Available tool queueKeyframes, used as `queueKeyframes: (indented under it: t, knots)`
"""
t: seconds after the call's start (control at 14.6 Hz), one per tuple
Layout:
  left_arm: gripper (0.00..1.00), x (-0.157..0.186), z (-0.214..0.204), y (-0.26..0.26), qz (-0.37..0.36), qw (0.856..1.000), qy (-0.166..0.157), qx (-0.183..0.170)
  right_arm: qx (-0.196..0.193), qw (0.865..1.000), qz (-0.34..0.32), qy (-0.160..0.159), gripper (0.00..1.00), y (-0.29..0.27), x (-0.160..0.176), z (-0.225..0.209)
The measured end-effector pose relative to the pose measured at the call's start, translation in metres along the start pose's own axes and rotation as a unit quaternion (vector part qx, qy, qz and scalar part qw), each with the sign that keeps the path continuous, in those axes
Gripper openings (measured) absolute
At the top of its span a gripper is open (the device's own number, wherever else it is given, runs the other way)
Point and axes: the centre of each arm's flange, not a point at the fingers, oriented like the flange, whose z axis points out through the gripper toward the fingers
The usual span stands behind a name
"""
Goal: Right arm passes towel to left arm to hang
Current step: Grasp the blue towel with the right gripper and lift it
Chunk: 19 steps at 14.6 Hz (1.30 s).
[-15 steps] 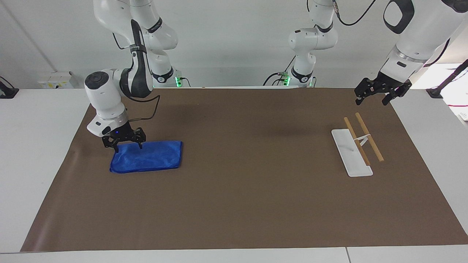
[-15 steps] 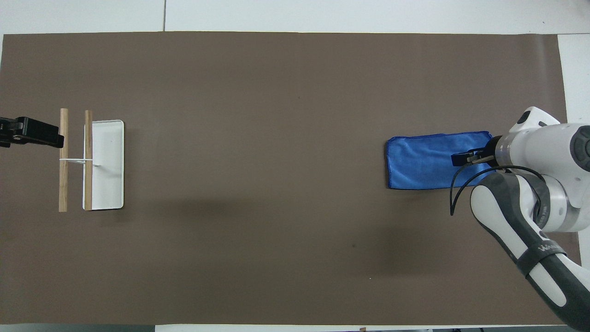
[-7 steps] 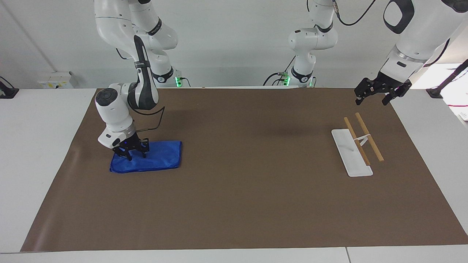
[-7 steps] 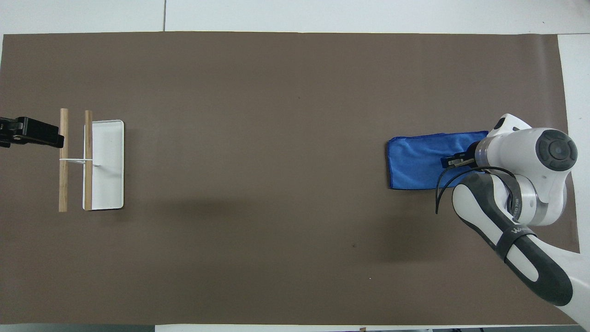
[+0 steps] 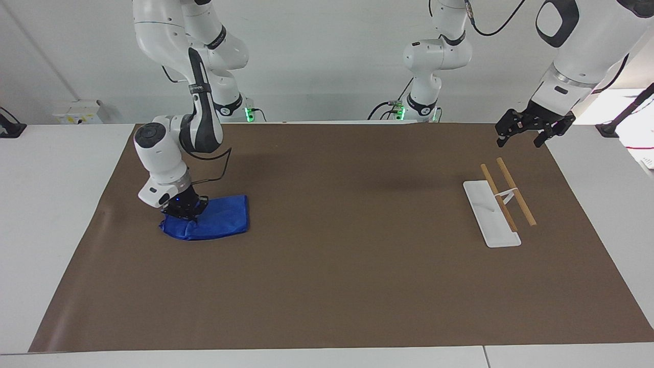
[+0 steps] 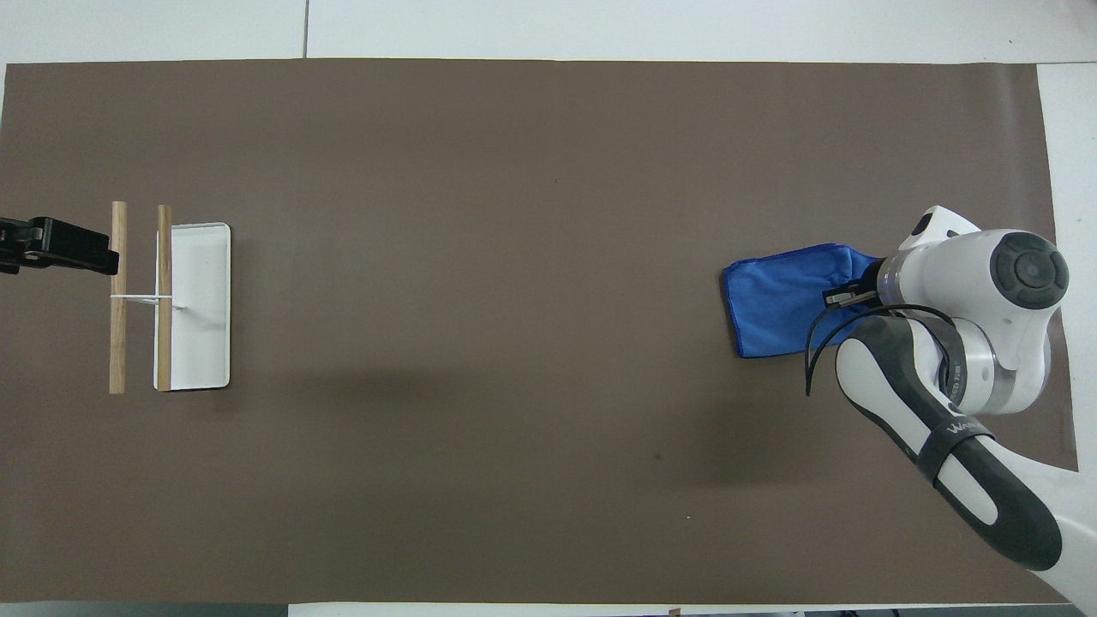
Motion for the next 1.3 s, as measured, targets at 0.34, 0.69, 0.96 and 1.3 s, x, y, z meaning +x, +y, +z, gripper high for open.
queueKeyframes:
  t: [0.34, 0.69, 0.96, 1.3]
  knots:
    - [1.0, 0.0, 0.0, 0.0, 0.0, 1.0, 0.0, 0.0, 0.017, 0.997, 0.067, -0.037, 0.06, -0.054, 0.05, -0.092]
    - [1.0, 0.0, 0.0, 0.0, 0.0, 1.0, 0.0, 0.0, 0.108, 0.977, 0.183, -0.023, 0.06, -0.115, 0.088, -0.185]
    - [1.0, 0.0, 0.0, 0.0, 0.0, 1.0, 0.0, 0.0, 0.208, 0.925, 0.318, -0.014, 0.06, -0.186, 0.117, -0.223]
    - [1.0, 0.0, 0.0, 0.0, 0.0, 1.0, -0.002, 0.0, 0.305, 0.848, 0.432, -0.033, 0.06, -0.24, 0.133, -0.214]
